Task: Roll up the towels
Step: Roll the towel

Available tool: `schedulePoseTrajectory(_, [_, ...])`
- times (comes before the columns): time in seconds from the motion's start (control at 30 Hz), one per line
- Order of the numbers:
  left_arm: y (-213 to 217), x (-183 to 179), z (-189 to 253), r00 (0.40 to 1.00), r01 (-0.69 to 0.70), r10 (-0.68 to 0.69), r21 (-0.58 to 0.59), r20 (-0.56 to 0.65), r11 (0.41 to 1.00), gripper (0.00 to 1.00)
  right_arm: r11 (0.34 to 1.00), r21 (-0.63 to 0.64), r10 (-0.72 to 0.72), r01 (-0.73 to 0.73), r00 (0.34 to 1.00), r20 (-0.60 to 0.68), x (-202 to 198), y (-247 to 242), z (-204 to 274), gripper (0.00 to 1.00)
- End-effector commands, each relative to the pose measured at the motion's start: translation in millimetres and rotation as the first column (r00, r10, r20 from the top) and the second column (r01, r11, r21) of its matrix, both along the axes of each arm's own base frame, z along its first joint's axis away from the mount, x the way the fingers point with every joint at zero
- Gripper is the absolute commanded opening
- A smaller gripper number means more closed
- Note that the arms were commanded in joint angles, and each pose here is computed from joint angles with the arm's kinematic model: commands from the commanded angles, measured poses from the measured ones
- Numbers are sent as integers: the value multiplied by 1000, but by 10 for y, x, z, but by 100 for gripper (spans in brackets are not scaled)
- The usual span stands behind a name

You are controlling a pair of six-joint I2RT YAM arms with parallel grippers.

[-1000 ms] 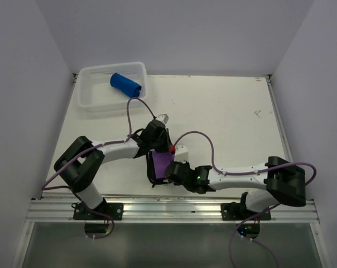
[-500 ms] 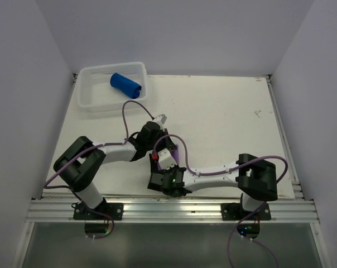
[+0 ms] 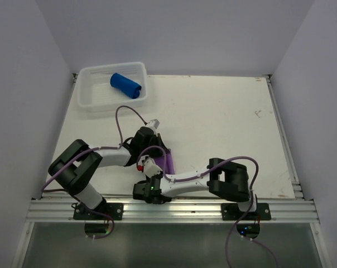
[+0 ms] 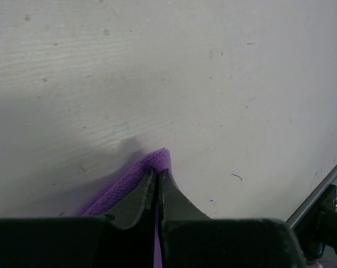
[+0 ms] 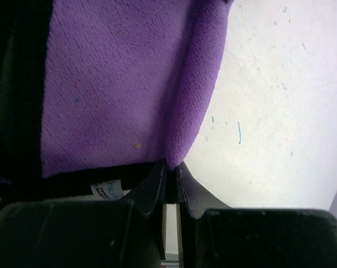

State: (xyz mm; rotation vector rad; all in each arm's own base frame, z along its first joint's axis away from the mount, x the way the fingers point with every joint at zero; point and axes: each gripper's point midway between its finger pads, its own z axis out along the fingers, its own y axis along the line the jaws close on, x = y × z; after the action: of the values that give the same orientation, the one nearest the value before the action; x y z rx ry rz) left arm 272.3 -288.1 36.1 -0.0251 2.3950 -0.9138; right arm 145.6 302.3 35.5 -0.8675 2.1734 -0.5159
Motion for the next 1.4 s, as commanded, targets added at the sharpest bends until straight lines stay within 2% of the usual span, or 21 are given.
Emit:
schedulePoseTrajectory(0.0, [157, 184, 143, 991, -76, 72, 32, 110, 997, 0, 985, -158, 66, -70, 997, -30, -122, -46, -56, 0])
schedulePoseTrajectory(0.57, [559, -84, -149, 986, -153, 146, 90, 78, 984, 0, 926, -336, 168, -171, 985, -39, -285, 91, -250, 0])
schedulePoseTrajectory(0.8, [787, -229, -347, 975, -221, 216, 125, 54, 967, 0, 919, -348, 187, -188, 982, -37, -313, 132, -249, 0])
schedulePoseTrajectory(0.93, [929, -314, -420, 962, -271, 267, 127, 52, 954, 0, 939, -288, 187, -186, 982, -23, -323, 154, -153, 4])
schedulePoseTrajectory(1.0, [970, -328, -433, 957, -289, 285, 128, 53, 949, 0, 951, -244, 188, -189, 982, -27, -337, 189, -137, 13])
schedulePoseTrajectory(1.17, [1033, -384, -489, 945, -326, 325, 126, 28, 937, 0, 979, -59, 195, -197, 980, -51, -412, 314, 97, 29])
schedulePoseTrajectory(1.37, [1080, -425, -547, 933, -358, 358, 126, 28, 925, 0, 965, 164, 223, -205, 970, -100, -533, 413, 334, 40])
